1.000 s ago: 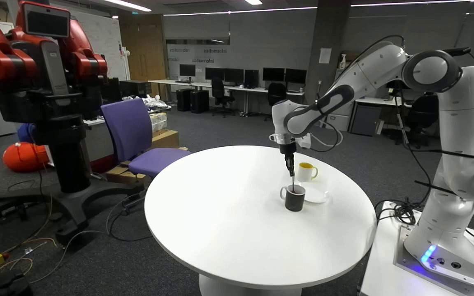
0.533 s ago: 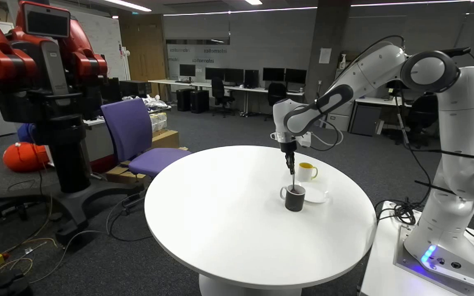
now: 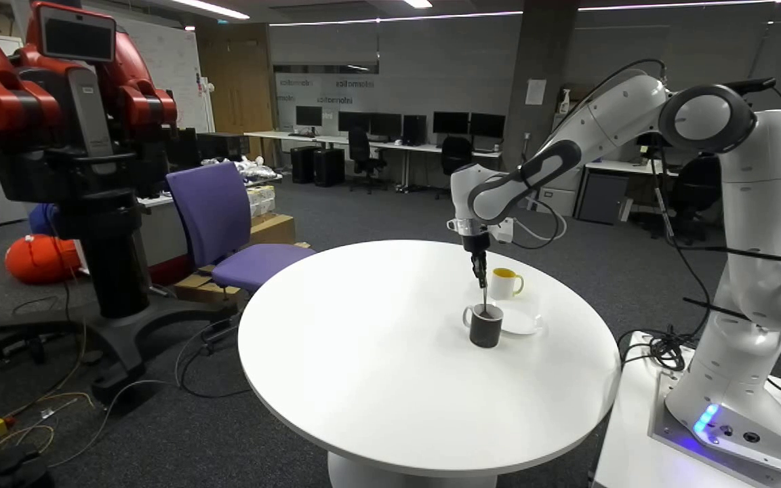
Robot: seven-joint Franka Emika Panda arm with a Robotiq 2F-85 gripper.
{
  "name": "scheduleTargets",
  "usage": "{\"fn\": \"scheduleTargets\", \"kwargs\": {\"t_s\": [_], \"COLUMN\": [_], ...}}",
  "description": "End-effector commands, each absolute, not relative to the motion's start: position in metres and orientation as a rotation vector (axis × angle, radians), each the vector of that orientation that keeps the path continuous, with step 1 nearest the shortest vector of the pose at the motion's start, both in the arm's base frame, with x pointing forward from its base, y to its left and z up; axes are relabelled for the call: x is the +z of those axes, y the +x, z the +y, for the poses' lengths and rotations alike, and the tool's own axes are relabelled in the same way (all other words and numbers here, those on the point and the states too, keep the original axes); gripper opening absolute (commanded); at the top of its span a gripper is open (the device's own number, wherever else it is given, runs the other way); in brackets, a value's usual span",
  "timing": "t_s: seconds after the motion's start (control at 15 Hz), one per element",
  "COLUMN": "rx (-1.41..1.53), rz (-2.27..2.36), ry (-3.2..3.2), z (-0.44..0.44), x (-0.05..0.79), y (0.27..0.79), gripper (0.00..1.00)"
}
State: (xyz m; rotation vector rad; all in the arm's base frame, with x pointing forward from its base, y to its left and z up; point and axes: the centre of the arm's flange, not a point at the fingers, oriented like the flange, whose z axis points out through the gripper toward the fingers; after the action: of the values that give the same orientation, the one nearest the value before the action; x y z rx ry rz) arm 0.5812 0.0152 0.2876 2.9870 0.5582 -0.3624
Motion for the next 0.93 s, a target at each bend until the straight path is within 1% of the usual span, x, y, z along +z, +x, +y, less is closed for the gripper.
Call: {"fn": "scheduleTargets", "kwargs": {"t_s": [0.0, 0.6, 0.87], "rx": [-0.371, -0.378, -0.374], "rz": [0.549, 0.608, 0.630], "ry": [2.986, 2.961, 2.962], "z": [0.013, 0.038, 0.044], "x": [0.293, 0.301, 0.301], "y": [0.571, 0.550, 0.550], "gripper": [0.00, 0.00, 0.00]}}
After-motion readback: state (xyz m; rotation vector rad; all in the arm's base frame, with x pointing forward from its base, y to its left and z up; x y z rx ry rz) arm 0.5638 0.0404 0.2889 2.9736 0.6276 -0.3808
